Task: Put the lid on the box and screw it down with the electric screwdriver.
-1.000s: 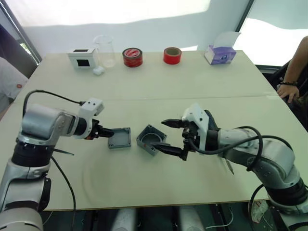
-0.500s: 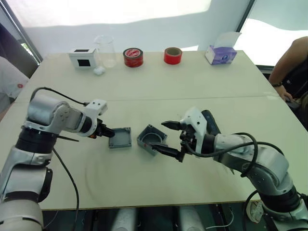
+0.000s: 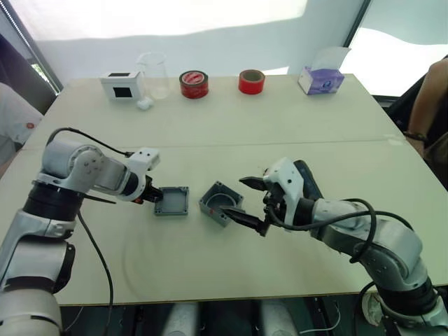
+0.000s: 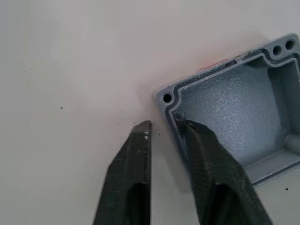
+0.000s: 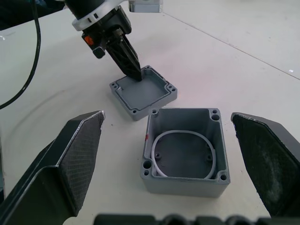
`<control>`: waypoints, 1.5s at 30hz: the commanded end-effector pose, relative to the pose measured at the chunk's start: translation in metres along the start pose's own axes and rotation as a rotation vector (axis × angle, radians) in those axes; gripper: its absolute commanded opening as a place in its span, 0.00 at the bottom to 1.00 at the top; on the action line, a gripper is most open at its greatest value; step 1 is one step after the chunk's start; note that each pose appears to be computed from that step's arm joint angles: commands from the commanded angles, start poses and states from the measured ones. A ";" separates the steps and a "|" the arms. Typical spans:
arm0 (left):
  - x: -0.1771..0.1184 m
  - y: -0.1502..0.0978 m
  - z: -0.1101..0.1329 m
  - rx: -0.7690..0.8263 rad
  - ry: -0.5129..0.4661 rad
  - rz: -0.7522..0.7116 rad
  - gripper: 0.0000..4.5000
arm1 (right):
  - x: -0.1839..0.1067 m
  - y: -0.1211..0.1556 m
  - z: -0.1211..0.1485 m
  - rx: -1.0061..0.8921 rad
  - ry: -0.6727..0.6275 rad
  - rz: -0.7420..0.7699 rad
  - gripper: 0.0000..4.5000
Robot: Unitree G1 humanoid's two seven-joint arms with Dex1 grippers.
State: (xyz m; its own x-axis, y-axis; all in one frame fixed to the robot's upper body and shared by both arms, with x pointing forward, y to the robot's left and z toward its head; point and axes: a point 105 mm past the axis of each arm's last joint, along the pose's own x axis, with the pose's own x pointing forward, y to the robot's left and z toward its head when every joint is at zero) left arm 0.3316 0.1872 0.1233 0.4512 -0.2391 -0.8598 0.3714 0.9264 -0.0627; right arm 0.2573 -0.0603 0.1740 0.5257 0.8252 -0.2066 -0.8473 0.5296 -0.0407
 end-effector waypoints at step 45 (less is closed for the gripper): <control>-0.058 -0.066 0.134 0.176 -0.981 -0.246 0.00 | 0.047 -0.091 0.065 0.451 -0.172 -0.071 0.89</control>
State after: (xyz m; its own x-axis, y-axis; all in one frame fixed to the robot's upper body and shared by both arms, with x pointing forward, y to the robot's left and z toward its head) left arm 0.3938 0.1040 0.2190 0.7816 -0.6128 -0.1169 0.6066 0.7902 -0.0872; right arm 0.3676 -0.0590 0.2132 0.6233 0.7746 -0.1074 -0.6783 0.6038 0.4188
